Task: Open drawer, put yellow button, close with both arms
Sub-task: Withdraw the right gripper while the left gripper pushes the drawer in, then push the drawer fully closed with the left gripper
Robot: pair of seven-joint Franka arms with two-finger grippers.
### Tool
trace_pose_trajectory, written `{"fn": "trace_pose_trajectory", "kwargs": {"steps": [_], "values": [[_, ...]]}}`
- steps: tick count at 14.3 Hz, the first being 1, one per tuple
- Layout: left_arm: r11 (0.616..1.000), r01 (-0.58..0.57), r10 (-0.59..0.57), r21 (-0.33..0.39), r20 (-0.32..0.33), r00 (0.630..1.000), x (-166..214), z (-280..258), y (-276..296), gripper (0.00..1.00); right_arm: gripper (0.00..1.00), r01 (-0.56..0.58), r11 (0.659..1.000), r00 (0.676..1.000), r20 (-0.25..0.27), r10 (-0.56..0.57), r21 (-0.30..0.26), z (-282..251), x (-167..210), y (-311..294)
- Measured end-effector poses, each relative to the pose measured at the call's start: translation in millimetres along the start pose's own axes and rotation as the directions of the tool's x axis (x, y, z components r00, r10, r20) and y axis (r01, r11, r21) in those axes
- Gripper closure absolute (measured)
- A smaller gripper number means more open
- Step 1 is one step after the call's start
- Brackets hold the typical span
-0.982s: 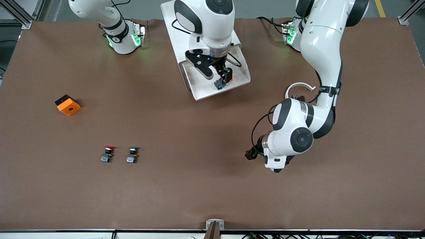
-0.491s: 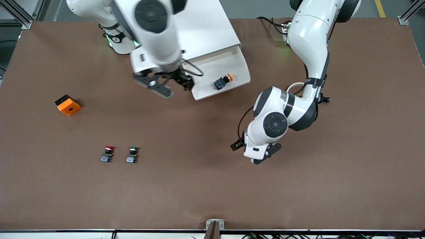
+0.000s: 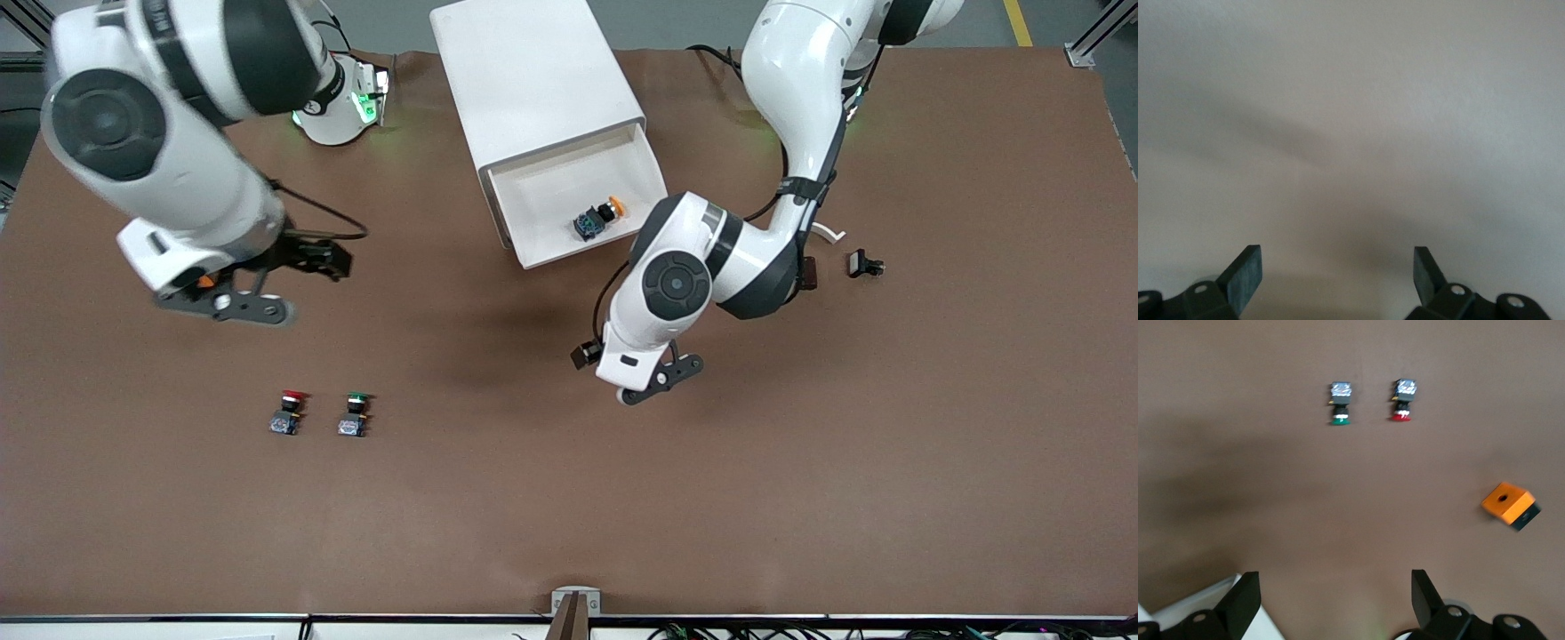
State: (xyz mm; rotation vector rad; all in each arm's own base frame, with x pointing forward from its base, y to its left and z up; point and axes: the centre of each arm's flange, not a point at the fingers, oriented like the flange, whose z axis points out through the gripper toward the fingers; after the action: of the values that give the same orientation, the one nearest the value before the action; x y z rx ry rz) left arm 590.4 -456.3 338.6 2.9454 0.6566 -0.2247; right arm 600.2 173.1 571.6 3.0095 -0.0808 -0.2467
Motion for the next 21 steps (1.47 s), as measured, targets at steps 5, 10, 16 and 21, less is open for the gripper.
{"fn": "trace_pose_trajectory", "kwargs": {"steps": [5,10,16,21], "values": [[0.996,-0.071,0.071,0.045,0.014,0.997,-57.6,1.4,4.4,0.00,0.00,0.090,0.995,0.996,0.009,-0.091,0.052,4.2,27.3,164.8],[0.982,-0.148,0.144,0.114,0.038,0.989,-108.2,3.6,9.4,0.00,0.00,0.060,0.995,0.997,0.046,-0.064,0.073,18.2,27.5,219.6],[0.967,-0.188,0.177,0.170,0.078,0.981,-150.9,16.9,11.7,0.00,0.00,0.012,0.997,0.998,0.059,-0.017,0.081,24.3,26.2,249.2],[0.969,-0.175,0.144,0.173,0.178,0.973,-192.5,31.9,16.3,0.00,0.00,-0.019,0.996,0.998,0.064,0.014,0.086,27.5,24.7,268.4]]}}
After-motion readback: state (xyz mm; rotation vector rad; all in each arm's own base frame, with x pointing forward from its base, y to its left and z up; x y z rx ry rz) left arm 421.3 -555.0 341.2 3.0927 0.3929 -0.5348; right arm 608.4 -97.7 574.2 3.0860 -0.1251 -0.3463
